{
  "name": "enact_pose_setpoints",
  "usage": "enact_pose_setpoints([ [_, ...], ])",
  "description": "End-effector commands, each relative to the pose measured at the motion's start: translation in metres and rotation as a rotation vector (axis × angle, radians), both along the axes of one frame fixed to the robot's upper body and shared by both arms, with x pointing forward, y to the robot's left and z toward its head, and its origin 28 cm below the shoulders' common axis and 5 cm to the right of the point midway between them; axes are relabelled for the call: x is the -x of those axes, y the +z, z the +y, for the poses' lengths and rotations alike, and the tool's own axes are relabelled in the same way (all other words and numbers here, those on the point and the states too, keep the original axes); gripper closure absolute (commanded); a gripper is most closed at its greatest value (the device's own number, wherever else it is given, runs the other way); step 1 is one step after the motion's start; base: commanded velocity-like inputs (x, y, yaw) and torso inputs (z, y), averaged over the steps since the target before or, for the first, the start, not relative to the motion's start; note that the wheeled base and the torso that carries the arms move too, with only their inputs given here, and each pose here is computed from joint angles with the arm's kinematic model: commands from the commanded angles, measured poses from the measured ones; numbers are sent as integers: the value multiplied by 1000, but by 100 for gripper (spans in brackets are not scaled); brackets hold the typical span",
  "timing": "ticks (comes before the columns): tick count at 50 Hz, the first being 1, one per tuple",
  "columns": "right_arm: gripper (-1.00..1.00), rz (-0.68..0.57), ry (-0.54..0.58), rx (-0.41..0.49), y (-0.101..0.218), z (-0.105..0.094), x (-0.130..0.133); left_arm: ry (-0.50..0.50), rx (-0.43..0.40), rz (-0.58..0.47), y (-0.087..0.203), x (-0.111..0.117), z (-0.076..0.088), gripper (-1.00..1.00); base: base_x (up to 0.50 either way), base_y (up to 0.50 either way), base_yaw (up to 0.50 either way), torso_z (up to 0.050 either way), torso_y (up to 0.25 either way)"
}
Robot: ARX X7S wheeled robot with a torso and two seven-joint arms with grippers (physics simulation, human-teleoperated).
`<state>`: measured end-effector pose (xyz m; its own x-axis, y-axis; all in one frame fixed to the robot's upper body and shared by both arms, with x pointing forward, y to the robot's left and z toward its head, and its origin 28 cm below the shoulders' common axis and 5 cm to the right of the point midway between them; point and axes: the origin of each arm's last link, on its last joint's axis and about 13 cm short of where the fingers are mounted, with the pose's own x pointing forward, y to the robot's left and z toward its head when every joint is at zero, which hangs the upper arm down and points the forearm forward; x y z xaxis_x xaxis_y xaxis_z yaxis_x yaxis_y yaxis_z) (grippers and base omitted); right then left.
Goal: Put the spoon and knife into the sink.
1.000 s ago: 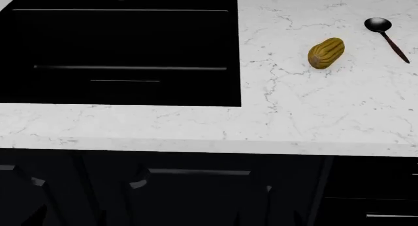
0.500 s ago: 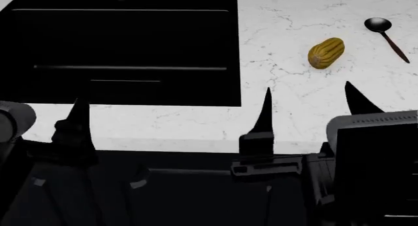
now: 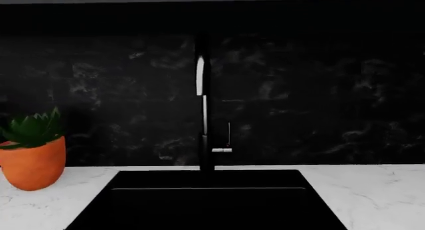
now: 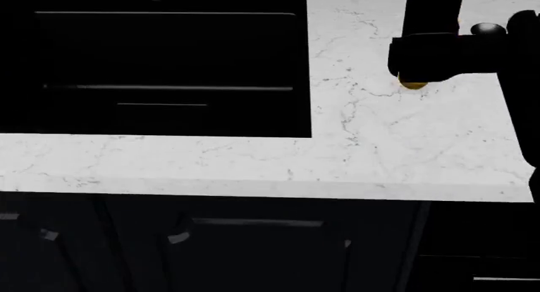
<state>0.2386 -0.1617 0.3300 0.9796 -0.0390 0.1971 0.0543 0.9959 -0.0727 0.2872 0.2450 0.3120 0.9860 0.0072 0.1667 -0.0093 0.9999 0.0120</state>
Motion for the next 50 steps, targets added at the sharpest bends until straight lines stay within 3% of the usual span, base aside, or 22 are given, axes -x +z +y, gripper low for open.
enact_pose_setpoints([
  [1, -100, -1, -34, -30, 34, -15, 0, 47, 41, -5, 25, -7, 12, -100, 0, 0, 0, 0, 0],
  [10, -100, -22, -10, -21, 38, -17, 0, 49, 43, 0, 21, -7, 13, -100, 216, -66, 0, 0, 0],
  [50, -100, -21, 58, -25, 30, -13, 4, 29, 37, 3, 18, -2, 12, -100, 488, -228, 0, 0, 0],
])
